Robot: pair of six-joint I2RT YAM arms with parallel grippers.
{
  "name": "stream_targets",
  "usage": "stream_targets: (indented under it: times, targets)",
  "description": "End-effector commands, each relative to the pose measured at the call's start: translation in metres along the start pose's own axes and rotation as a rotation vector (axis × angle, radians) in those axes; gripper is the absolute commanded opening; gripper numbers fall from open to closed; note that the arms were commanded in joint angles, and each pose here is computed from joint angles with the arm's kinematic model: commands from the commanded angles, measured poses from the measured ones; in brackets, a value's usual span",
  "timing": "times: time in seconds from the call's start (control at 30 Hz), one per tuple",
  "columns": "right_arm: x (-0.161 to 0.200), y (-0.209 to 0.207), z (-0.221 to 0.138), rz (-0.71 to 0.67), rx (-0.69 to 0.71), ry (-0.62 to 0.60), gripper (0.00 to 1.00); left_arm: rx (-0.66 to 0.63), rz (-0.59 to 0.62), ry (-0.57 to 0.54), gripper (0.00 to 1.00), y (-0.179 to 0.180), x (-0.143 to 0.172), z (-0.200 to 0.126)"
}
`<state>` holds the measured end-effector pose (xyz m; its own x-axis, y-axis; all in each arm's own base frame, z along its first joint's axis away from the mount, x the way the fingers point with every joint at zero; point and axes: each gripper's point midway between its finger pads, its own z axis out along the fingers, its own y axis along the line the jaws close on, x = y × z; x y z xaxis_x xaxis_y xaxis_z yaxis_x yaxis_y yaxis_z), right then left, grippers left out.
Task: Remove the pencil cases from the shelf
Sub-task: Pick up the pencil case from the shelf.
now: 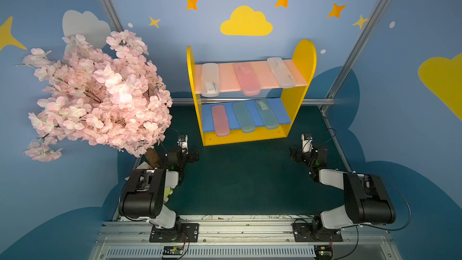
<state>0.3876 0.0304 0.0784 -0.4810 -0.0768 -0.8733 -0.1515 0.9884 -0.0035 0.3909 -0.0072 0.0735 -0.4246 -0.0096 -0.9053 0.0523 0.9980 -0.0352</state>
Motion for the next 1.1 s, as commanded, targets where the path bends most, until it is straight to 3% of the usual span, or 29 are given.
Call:
stream_targets:
  times: [0.0, 1.07]
  targets:
    - [-0.009, 0.0, -0.0003, -0.009, 0.004, -0.019, 0.99, -0.004, 0.009, -0.026, 1.0, 0.0009, -0.0092, -0.001]
    - [-0.009, -0.0044, -0.0003, 0.007, 0.017, -0.015, 0.99, -0.007, 0.005, -0.039, 1.0, 0.0024, -0.0123, -0.0019]
